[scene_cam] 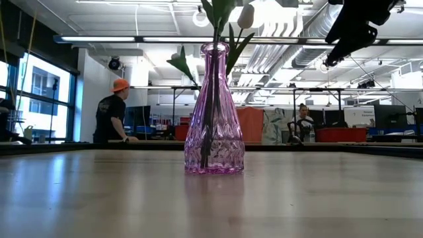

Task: Sort flowers into vase by color
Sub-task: Put the red tulip into the pink vase

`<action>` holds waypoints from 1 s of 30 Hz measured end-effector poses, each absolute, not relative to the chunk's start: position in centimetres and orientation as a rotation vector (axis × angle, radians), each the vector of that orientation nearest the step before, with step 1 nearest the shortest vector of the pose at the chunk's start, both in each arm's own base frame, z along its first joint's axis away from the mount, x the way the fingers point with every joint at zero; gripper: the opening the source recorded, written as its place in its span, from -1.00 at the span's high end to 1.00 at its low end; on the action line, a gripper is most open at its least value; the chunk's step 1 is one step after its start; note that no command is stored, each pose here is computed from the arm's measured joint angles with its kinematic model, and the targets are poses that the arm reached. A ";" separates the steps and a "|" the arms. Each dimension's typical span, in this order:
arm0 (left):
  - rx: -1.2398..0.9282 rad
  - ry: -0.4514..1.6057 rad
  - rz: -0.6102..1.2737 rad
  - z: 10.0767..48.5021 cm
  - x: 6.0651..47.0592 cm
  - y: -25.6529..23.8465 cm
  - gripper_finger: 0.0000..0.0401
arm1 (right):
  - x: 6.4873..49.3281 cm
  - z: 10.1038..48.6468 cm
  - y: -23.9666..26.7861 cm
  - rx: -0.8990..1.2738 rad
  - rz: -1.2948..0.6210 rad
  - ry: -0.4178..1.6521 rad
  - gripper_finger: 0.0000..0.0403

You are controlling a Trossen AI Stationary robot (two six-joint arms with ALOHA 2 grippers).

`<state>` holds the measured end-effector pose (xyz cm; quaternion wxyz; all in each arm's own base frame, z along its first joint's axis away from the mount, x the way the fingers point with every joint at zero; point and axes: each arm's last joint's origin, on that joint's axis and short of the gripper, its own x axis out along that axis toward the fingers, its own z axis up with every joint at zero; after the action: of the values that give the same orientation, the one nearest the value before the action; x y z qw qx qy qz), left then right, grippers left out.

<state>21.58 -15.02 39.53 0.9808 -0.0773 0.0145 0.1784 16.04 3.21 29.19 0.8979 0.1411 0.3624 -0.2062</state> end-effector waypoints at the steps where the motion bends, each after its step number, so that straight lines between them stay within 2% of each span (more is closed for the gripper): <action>1: -0.123 0.011 0.370 39.9 22.3 -14.3 1.00 | 16.1 29.2 3.2 0.292 -0.430 0.743 -0.81; 5: -0.104 -0.134 0.240 39.7 25.1 -11.9 1.00 | 16.3 29.4 3.3 0.304 -0.425 0.715 -0.81; 8: -0.150 -0.283 0.105 37.3 26.4 -10.8 1.00 | 16.3 29.5 3.3 0.309 -0.424 0.708 -0.81; 13: -0.327 -0.536 0.073 34.1 25.3 -9.2 1.00 | 16.3 29.5 3.3 0.328 -0.432 0.705 -0.81; 22: -0.272 -0.450 0.093 29.1 27.9 -9.3 1.00 | 16.3 29.5 3.1 0.331 -0.479 0.680 -0.81; 30: -0.238 -0.389 0.103 26.9 29.6 -8.8 1.00 | 16.3 29.5 3.1 0.330 -0.483 0.678 -0.81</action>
<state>29.58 -8.84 26.85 0.9728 -0.1177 -0.1928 0.0510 16.35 3.14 29.48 0.9014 0.1596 0.3278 -0.2335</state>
